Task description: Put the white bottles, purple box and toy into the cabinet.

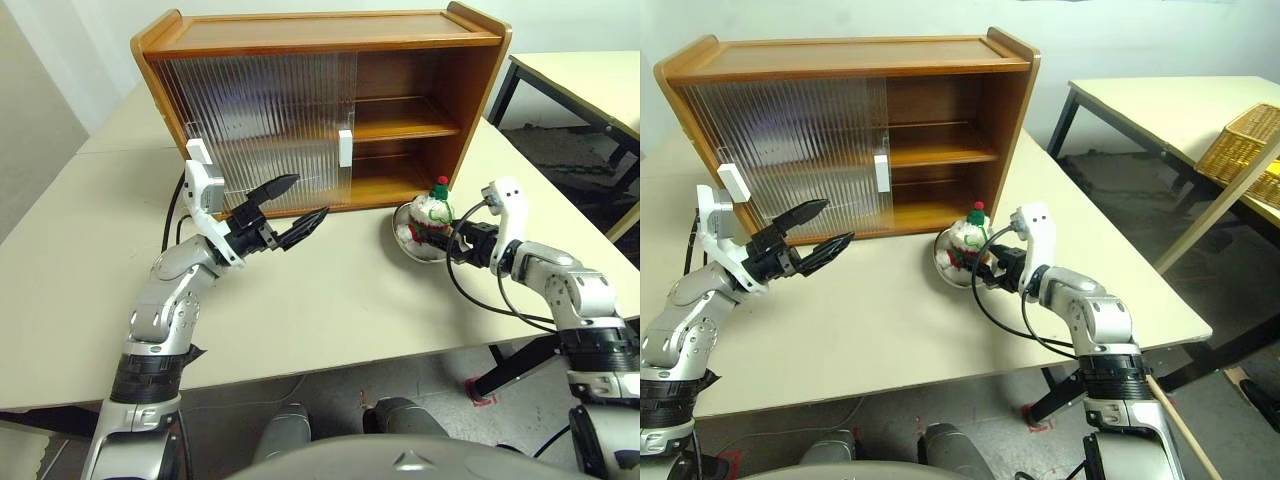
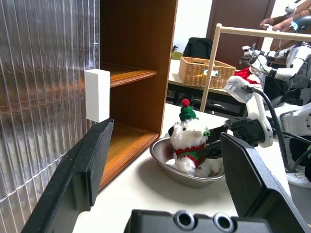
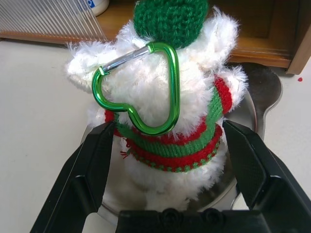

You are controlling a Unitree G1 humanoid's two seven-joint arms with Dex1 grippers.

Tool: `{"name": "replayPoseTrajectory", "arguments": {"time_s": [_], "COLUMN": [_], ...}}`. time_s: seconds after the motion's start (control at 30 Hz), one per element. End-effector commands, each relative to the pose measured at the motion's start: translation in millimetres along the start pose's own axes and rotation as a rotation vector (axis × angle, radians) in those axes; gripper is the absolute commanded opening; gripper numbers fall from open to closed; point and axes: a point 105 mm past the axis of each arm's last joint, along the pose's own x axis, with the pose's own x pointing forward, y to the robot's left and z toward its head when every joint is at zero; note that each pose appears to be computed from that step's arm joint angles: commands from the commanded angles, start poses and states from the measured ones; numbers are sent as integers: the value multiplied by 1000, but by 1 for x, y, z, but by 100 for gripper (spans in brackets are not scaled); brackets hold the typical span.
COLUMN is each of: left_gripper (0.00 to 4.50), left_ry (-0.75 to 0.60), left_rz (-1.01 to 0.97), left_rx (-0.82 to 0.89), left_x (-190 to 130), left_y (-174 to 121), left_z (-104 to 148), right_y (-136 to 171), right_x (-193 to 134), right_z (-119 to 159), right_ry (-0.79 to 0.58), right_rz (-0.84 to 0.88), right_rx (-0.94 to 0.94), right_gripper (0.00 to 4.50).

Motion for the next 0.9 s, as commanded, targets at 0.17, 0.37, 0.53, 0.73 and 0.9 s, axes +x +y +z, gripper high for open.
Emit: {"name": "replayPoseTrajectory", "arguments": {"time_s": [0.17, 0.37, 0.53, 0.73, 0.9], "left_gripper": [450, 450, 450, 450, 450], "left_ry": [-1, 0, 0, 0, -2], "left_rz": [-1, -6, -11, -20, -26], "left_rx": [16, 14, 13, 11, 9], "left_x": [1, 2, 3, 5, 7], "left_y": [1, 0, 1, 3, 3], "left_z": [3, 2, 1, 0, 0], "right_y": [-2, -2, 3, 12, 19], "right_x": [5, 4, 1, -5, -12], "right_z": [2, 7, 18, 44, 64], "right_ry": [-7, -23, -47, -98, -124], "right_rz": [8, 17, 37, 78, 116], "right_rx": [-14, -25, -37, -55, -72], "right_gripper": [355, 140, 7, 0, 0]}}
